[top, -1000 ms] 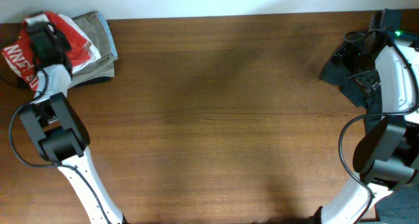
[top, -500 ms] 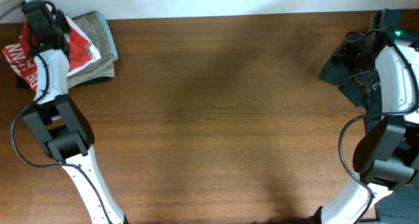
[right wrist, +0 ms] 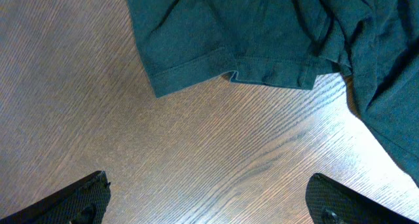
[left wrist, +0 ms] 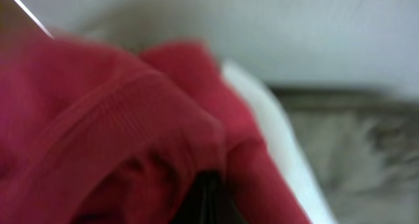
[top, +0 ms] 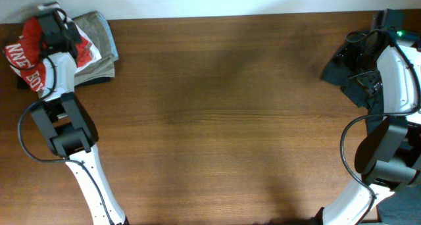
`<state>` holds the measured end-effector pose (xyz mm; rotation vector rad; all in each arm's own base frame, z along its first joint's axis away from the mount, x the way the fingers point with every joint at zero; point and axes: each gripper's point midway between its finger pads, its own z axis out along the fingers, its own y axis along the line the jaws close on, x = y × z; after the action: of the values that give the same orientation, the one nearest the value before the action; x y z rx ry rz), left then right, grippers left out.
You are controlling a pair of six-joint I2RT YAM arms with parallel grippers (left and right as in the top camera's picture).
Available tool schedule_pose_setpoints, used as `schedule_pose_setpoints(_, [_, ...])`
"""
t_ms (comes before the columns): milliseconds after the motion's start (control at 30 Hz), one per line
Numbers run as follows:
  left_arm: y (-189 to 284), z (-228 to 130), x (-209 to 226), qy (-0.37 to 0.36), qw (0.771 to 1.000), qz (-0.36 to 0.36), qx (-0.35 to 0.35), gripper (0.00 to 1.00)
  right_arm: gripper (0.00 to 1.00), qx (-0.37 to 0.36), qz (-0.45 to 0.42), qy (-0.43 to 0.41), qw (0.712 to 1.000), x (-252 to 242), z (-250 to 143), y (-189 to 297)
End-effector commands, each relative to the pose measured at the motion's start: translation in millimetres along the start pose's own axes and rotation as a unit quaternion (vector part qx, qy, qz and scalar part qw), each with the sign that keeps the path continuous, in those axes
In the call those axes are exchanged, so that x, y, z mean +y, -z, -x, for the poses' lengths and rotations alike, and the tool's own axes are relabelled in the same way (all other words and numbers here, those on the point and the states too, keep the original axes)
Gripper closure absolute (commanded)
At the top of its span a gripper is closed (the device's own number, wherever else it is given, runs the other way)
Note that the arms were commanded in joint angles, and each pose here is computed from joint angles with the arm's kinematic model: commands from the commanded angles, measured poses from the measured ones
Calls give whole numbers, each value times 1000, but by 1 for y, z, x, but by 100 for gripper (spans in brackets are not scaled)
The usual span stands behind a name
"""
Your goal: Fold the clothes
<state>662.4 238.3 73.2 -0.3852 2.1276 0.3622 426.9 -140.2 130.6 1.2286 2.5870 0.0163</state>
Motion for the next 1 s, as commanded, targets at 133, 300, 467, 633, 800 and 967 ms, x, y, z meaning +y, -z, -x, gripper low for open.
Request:
schedule_pose_setpoints(133, [11, 28, -26, 0, 999, -19, -33, 94, 1, -6, -3, -5, 1000, -1, 3, 3])
schedule_pose_setpoints(300, [84, 121, -25, 9, 994, -26, -110, 70, 1, -6, -3, -5, 1000, -1, 3, 3])
schedule_pose_setpoints(467, [188, 179, -26, 3, 991, -57, -123, 1, 1, -6, -3, -5, 1000, -1, 3, 3])
schedule_pose_setpoints(633, [295, 175, -38, -17, 989, -131, -61, 1, 1, -6, -3, -5, 1000, -1, 3, 3])
schedule_pose_setpoints(800, [388, 130, -41, -27, 979, -199, 37, 1, 1, -6, -3, -5, 1000, -1, 3, 3])
schedule_pose_setpoints(967, [455, 101, -38, -25, 967, -239, 85, 1, 1, -6, -3, -5, 1000, -1, 3, 3])
